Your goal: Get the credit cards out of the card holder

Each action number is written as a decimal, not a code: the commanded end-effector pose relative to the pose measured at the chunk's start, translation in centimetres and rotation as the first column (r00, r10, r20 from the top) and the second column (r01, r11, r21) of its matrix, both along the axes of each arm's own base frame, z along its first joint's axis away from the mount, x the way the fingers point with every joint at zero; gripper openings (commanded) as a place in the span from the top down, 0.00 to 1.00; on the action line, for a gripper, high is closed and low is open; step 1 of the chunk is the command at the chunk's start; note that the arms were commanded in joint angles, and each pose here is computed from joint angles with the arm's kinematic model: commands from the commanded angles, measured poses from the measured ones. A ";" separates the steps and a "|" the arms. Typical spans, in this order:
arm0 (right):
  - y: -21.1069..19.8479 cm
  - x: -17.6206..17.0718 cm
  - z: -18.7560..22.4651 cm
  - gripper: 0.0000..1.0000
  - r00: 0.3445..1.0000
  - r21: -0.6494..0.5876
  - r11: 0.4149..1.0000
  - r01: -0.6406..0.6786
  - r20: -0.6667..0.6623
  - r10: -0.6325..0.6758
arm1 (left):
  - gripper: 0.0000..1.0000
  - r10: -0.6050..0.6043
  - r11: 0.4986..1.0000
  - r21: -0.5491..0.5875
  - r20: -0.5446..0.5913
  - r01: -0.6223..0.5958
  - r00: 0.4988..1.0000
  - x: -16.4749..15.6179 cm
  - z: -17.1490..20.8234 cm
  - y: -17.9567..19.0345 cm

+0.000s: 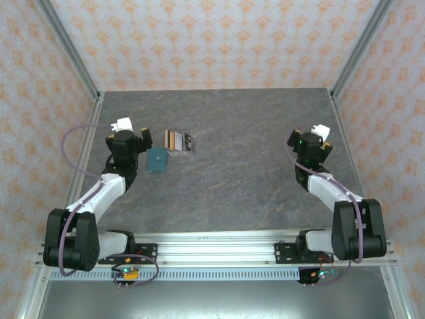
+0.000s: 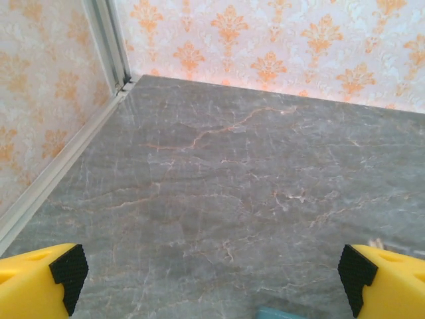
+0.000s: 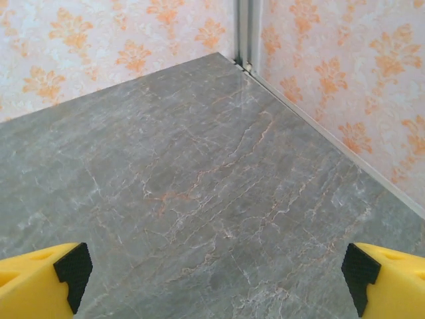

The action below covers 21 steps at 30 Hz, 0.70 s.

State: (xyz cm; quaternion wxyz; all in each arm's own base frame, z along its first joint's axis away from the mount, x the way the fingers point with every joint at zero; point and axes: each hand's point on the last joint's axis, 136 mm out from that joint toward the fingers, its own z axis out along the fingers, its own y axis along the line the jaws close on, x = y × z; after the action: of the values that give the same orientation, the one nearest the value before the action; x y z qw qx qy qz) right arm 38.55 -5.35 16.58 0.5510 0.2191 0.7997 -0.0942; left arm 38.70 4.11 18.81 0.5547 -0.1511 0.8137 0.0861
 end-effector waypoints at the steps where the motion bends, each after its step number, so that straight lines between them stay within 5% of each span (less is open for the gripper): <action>1: -0.5 -1.5 0.2 0.01 0.991 0.080 0.994 0.074 -0.117 -0.064 | 0.00 0.047 0.995 -0.085 -0.148 -0.060 0.988 -2.2 -0.9 0.3; 5: 1.8 -1.6 0.6 0.01 0.982 0.216 0.976 0.019 -0.189 0.023 | 0.00 0.003 0.976 -0.209 -0.225 -0.051 0.974 -3.6 -0.4 -1.3; 11: 6.9 -1.0 -0.6 0.01 0.935 0.384 0.916 -0.115 -0.269 0.230 | 0.09 -0.274 0.900 -0.413 -0.285 0.140 0.918 -4.9 -1.5 -7.3; 21: 13.5 0.1 -3.4 0.07 0.867 0.483 0.855 -0.186 -0.328 0.374 | 0.25 -0.426 0.823 -0.519 -0.298 0.230 0.854 -4.6 -4.9 -14.5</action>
State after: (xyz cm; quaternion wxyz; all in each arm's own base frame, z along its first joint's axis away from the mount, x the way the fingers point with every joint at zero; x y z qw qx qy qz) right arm 38.50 6.43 12.95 0.3321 0.1906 0.9180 0.1033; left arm 33.97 -8.82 15.57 0.3545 -0.1058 0.9155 -0.1582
